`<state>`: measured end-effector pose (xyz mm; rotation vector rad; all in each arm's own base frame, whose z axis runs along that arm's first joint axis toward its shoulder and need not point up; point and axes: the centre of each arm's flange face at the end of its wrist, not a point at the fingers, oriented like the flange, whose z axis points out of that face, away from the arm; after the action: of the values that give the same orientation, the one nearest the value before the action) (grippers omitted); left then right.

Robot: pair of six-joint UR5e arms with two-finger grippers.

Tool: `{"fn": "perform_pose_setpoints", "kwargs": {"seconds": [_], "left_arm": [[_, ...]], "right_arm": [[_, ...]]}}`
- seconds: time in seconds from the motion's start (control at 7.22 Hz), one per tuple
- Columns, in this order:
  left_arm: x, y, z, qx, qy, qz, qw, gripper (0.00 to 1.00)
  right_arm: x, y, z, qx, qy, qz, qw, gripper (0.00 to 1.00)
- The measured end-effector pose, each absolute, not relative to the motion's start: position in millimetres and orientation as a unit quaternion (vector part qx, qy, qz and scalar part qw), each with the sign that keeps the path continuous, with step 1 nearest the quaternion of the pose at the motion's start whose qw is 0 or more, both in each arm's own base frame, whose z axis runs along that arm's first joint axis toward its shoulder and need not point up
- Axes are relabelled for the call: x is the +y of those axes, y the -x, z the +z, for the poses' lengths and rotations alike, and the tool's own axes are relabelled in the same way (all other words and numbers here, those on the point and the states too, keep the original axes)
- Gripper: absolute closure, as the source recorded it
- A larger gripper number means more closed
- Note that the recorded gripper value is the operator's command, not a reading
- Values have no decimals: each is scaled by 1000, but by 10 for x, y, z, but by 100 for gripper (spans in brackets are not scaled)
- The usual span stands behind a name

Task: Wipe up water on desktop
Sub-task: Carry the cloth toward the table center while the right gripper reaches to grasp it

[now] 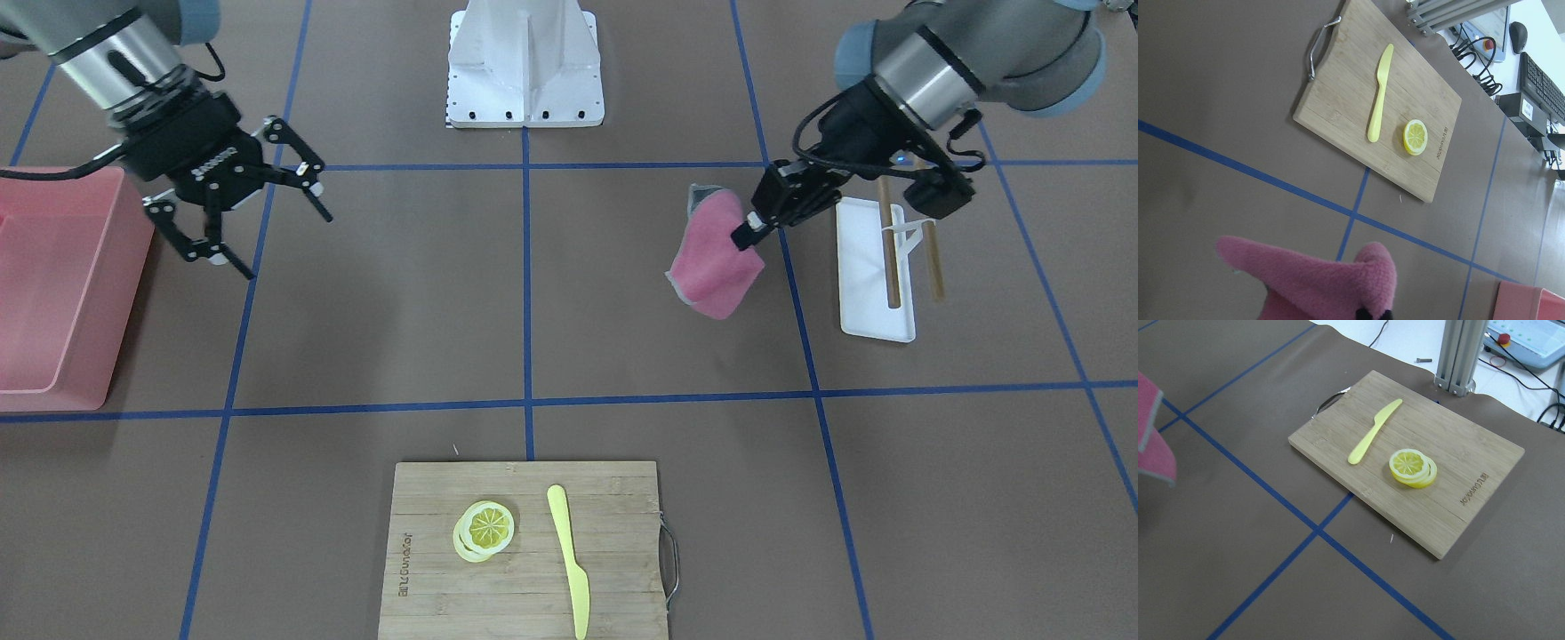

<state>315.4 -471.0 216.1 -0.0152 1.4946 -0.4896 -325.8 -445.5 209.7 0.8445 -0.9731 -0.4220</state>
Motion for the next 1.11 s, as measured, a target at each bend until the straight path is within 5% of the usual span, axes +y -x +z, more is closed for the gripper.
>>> {"fn": "perform_pose_setpoints", "kwargs": {"seconds": [0.97,1.11], "left_arm": [[-4330,-4018,1162,708,64,-339,616,100],[-4325,-4015,1115,709,69,-345,611,100]], "right_arm": [[-3524,4387,1507,-417,-488,-171,748,6],[-3426,4466,1498,-416,-491,-172,746,28]]}}
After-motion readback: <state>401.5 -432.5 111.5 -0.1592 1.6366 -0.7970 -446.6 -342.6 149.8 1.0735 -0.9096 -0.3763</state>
